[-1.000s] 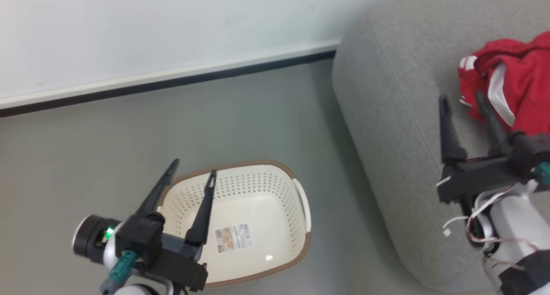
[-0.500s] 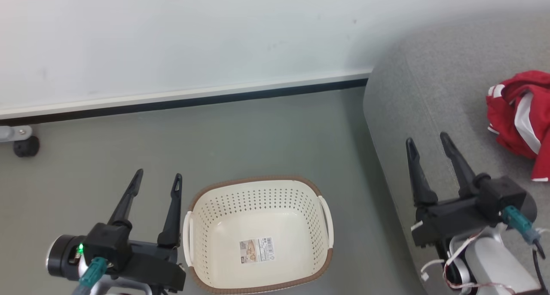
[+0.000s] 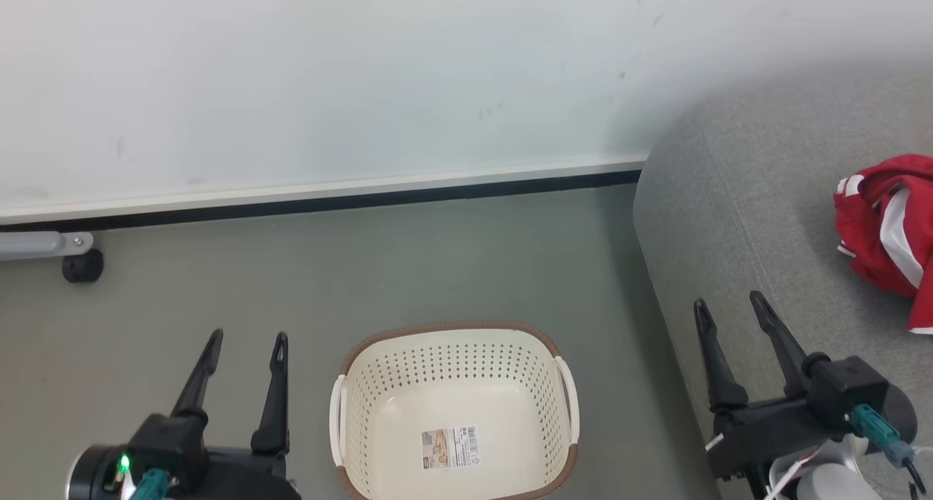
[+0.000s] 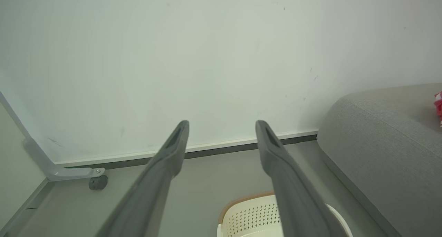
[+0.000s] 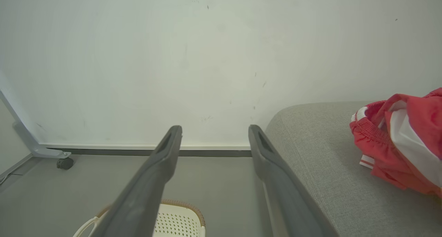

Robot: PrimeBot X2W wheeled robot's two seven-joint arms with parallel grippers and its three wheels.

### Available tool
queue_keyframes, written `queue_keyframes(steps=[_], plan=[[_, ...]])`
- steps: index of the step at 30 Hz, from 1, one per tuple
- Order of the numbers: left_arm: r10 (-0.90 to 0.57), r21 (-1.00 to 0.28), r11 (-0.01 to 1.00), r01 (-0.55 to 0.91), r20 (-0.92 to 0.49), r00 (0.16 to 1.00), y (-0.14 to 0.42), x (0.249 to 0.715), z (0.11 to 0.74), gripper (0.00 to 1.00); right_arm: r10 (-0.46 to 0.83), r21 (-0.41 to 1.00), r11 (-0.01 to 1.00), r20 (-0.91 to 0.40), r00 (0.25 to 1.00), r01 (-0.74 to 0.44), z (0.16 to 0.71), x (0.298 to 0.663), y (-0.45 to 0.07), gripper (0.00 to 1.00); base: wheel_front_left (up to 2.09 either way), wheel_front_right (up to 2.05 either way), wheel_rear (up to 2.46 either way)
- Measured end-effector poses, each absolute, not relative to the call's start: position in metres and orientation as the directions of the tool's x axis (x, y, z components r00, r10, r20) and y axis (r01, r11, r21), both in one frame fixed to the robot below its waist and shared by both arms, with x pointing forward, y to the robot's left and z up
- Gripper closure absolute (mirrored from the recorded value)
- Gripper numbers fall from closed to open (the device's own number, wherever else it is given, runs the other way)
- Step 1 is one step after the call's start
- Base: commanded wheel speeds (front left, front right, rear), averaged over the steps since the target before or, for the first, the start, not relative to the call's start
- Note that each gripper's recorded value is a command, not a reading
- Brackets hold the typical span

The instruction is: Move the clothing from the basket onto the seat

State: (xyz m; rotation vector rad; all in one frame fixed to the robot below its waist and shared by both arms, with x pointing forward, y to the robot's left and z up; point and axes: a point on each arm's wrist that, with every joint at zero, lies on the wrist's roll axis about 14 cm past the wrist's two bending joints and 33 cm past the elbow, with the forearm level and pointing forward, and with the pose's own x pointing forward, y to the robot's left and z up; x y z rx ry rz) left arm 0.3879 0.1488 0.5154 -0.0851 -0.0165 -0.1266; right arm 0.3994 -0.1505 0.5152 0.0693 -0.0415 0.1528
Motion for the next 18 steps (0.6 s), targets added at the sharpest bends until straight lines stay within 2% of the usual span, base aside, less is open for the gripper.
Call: queue_keyframes(steps=[18], plan=[[-0.099, -0.092, 0.991, 0.099, 0.002, 0.995, 0.153, 0.369, 0.513, 0.00, 0.120, 0.062, 0.991, 0.050, 0.992, -0.123, 0.524, 0.376, -0.161, 0.00, 0.00, 0.00, 0.00]])
